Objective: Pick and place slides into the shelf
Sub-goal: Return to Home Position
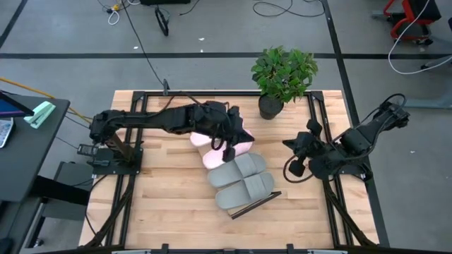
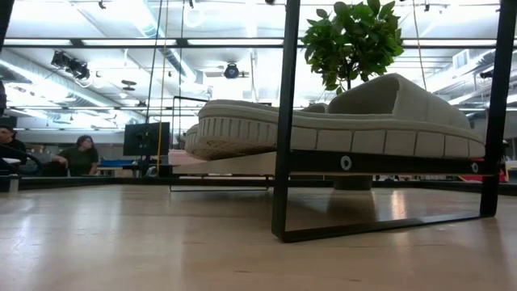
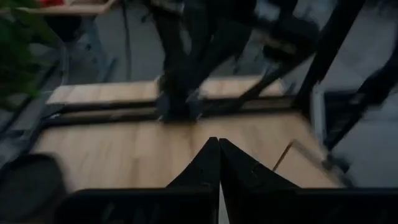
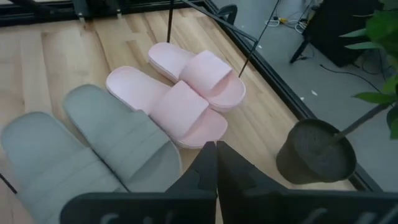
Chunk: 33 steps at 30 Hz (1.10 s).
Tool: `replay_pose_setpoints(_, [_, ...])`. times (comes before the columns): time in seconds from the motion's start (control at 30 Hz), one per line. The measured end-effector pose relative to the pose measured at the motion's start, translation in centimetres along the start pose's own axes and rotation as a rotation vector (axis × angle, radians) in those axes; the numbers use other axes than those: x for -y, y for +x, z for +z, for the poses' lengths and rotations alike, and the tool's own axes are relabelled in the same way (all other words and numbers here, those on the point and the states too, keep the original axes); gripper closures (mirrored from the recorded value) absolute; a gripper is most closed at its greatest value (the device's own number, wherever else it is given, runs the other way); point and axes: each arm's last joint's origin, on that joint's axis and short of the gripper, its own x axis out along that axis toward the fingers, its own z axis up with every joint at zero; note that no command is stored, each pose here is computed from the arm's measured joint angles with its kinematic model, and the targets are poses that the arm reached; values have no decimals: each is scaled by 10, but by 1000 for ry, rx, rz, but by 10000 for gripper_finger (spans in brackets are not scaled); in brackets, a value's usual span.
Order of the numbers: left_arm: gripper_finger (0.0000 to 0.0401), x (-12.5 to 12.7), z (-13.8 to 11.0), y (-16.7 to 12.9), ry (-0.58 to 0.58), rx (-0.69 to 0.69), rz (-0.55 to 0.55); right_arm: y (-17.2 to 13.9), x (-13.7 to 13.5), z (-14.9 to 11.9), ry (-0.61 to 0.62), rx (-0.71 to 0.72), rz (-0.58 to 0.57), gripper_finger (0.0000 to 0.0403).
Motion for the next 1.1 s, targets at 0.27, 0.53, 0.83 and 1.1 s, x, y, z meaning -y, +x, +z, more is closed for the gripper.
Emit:
replay_pose_setpoints(0.27, [393,-1,-66,27,-153,83,-56,2,-4,-9,20,-12,-19,403])
replay_pose_setpoints(0.53, [397,-4,-95,-14,-208,190,-43,17,-12,-28,86,-50,-10,403])
replay_pose_setpoints(0.83, [397,-17,-142,-83,-246,380,62,21,-16,-31,122,-43,23,403])
replay_pose_setpoints(1.1, [397,-26,-182,-127,-281,548,125,23,-16,-31,171,-75,43,403])
